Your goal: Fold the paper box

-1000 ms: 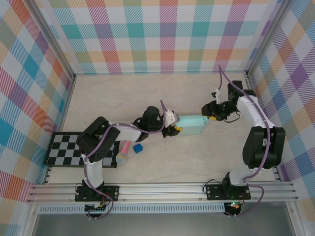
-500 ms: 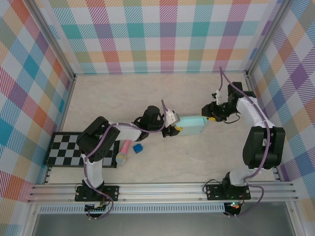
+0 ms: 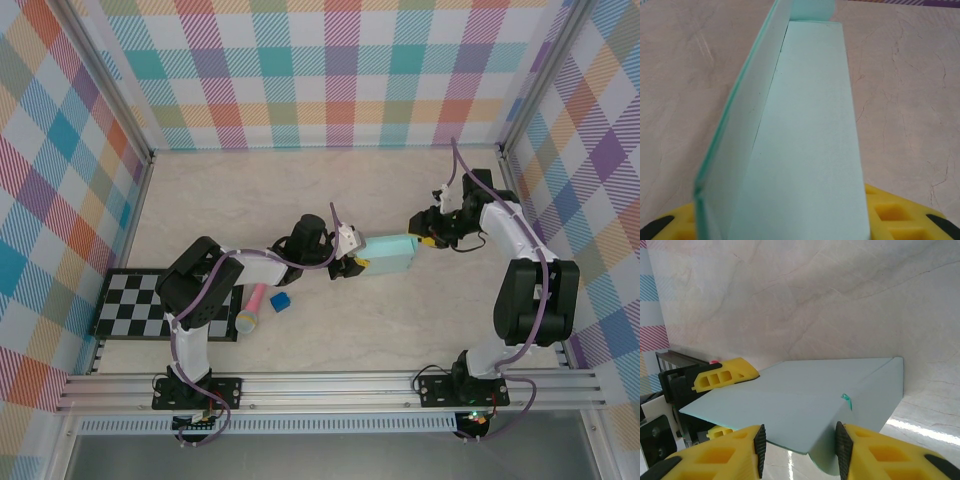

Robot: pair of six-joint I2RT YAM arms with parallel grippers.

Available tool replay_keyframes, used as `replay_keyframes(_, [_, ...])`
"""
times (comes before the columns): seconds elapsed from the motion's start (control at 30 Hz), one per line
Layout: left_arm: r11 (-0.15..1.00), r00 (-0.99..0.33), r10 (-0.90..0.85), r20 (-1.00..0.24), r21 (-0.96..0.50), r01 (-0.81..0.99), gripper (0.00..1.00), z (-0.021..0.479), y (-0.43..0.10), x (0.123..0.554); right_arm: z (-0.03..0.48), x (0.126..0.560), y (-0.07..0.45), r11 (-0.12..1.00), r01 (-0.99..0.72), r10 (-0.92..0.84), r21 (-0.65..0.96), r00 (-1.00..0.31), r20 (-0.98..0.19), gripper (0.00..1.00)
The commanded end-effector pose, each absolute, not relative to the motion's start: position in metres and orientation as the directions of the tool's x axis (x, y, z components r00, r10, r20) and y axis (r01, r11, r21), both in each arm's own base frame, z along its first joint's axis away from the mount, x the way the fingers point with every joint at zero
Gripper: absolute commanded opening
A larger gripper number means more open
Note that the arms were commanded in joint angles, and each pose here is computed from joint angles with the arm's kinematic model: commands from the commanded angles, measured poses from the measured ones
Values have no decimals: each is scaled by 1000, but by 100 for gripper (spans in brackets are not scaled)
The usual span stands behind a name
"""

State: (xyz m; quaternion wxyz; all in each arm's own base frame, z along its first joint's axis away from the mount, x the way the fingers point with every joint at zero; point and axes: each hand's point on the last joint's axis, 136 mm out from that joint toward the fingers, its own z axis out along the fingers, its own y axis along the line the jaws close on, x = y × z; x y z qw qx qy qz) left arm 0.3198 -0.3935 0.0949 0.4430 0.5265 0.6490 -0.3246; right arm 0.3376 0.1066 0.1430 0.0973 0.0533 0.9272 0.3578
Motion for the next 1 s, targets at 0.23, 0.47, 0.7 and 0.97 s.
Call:
replay_keyframes(0.23, [207, -49, 444, -895, 49, 977, 26, 79, -401, 315, 150, 328, 131, 648, 91, 193, 756, -980, -47, 38])
replay_keyframes(0.47, [219, -51, 446, -893, 53, 974, 26, 79, -401, 317, 130, 318, 134, 661, 130, 206, 739, -979, -13, 38])
replay_keyframes(0.7, [212, -49, 456, -889, 55, 976, 26, 78, -400, 316, 124, 313, 124, 735, 38, 142, 677, -985, -99, 38])
replay_keyframes(0.97, [215, -50, 455, -889, 54, 975, 29, 81, -401, 318, 113, 311, 125, 724, -14, 145, 690, -974, -172, 36])
